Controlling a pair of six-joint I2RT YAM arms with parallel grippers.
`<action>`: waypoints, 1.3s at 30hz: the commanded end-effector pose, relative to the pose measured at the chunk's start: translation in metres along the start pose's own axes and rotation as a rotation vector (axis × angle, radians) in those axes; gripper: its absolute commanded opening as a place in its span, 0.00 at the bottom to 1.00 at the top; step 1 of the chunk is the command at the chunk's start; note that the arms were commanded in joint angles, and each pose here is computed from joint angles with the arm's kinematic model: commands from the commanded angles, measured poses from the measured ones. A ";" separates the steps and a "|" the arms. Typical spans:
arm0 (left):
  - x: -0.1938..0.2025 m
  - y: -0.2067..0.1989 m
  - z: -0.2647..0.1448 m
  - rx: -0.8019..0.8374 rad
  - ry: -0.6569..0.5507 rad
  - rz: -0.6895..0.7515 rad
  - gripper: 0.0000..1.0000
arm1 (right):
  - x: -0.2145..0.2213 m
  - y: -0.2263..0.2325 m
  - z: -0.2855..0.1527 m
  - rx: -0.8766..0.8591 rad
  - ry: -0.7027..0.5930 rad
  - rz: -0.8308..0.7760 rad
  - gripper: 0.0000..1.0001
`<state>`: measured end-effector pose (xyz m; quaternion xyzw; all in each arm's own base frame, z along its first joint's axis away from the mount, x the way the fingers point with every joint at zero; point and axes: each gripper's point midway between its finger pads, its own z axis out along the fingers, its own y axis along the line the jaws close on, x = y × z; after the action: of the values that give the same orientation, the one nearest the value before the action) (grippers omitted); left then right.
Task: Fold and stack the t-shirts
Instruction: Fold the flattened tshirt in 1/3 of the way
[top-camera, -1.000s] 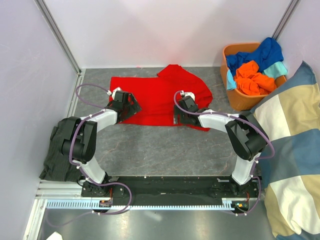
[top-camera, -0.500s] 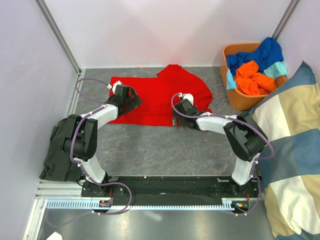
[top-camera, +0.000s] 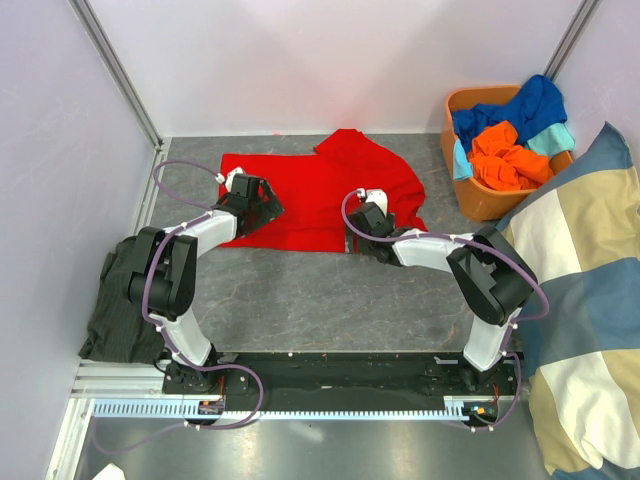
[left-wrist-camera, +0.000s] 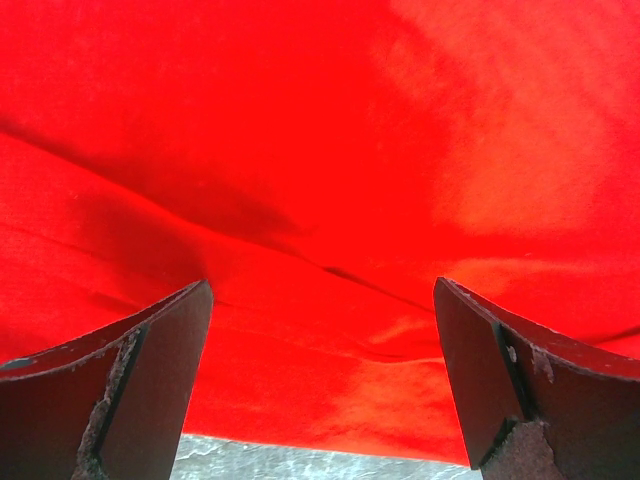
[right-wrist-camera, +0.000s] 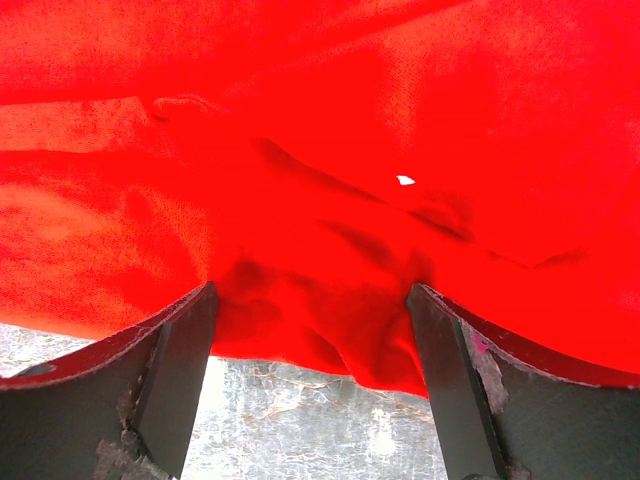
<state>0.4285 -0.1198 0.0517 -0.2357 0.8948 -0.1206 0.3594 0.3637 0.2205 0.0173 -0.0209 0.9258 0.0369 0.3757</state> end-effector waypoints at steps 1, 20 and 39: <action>0.004 0.004 -0.001 -0.012 -0.004 0.001 0.99 | 0.118 -0.049 -0.009 0.116 0.367 -0.091 0.87; -0.005 0.005 0.004 -0.035 -0.026 0.017 1.00 | 0.118 -0.048 -0.010 0.123 0.360 -0.100 0.88; -0.099 0.015 0.034 -0.076 -0.184 0.008 1.00 | 0.119 -0.048 -0.009 0.122 0.367 -0.101 0.88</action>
<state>0.4811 -0.0802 0.0603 -0.2638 0.8775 -0.0859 0.3913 0.3635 0.2219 0.0179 -0.0222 0.9209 0.0382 0.3873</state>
